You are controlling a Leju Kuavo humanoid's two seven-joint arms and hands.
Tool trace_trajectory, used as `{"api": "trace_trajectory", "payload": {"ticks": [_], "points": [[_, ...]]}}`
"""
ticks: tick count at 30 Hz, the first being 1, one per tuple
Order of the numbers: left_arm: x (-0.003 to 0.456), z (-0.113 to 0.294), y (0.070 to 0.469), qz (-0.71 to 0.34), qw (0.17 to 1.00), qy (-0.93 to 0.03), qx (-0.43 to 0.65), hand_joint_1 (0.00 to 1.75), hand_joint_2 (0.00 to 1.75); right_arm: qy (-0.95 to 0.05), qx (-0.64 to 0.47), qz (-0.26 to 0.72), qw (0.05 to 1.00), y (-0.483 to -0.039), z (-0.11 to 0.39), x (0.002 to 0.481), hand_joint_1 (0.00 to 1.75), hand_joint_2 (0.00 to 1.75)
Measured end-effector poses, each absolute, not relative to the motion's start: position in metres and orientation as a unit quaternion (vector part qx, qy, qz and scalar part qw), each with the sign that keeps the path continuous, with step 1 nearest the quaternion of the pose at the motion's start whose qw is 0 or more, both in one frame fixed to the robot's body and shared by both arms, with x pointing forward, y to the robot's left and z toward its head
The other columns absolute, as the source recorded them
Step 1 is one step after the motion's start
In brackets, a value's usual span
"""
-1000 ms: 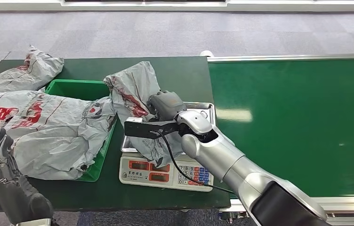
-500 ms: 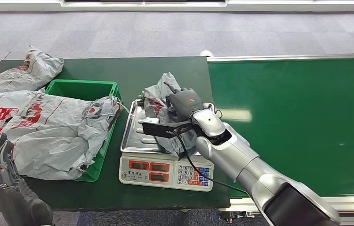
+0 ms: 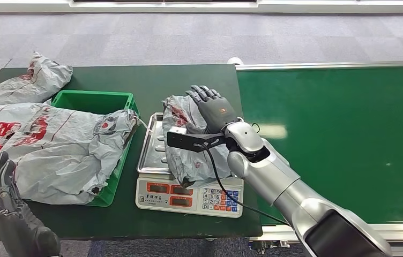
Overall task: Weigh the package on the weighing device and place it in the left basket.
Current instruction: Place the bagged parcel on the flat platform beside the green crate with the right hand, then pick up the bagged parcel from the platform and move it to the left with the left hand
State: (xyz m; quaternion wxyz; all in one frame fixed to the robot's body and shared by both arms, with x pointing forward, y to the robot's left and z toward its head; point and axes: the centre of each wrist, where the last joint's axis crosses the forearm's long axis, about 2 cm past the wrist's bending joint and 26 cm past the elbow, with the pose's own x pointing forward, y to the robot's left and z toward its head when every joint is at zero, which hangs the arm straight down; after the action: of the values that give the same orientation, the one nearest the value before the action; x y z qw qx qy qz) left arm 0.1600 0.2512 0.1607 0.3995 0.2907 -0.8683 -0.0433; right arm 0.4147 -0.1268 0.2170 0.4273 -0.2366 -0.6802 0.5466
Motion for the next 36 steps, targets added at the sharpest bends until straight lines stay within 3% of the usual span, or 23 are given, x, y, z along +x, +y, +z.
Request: {"api": "trace_trajectory", "payload": {"ticks": [7,13,16,17,20,25,36], "points": [[0.175,0.166,0.25,-0.081,0.381,-0.868,0.307,0.0,0.0,-0.78,-0.239,0.439,0.376,-0.14,0.225,0.387,0.0,0.0],[0.255,0.176,0.251,-0.243,0.418,-0.839,0.25,0.0,0.0,-0.809,-0.311,0.367,0.337,-0.189,0.22,0.348,0.0,0.0],[0.298,0.183,0.26,-0.3,0.415,-0.824,0.242,0.0,1.31,-0.796,-0.353,0.357,0.339,-0.229,0.208,0.334,0.0,0.0],[0.311,0.186,0.262,-0.318,0.412,-0.818,0.243,0.0,1.75,-0.789,-0.372,0.353,0.338,-0.242,0.203,0.328,0.0,0.44],[0.344,0.193,0.266,-0.372,0.411,-0.798,0.237,0.0,1.75,-0.775,-0.435,0.322,0.327,-0.282,0.192,0.302,0.0,1.75],[0.382,0.197,0.262,-0.447,0.426,-0.755,0.22,0.0,1.75,-0.761,-0.504,0.272,0.305,-0.328,0.191,0.258,0.0,1.75],[0.423,0.181,0.229,-0.563,0.476,-0.666,0.111,0.0,1.75,-0.764,-0.541,0.218,0.277,-0.369,0.199,0.192,0.0,1.75]]}}
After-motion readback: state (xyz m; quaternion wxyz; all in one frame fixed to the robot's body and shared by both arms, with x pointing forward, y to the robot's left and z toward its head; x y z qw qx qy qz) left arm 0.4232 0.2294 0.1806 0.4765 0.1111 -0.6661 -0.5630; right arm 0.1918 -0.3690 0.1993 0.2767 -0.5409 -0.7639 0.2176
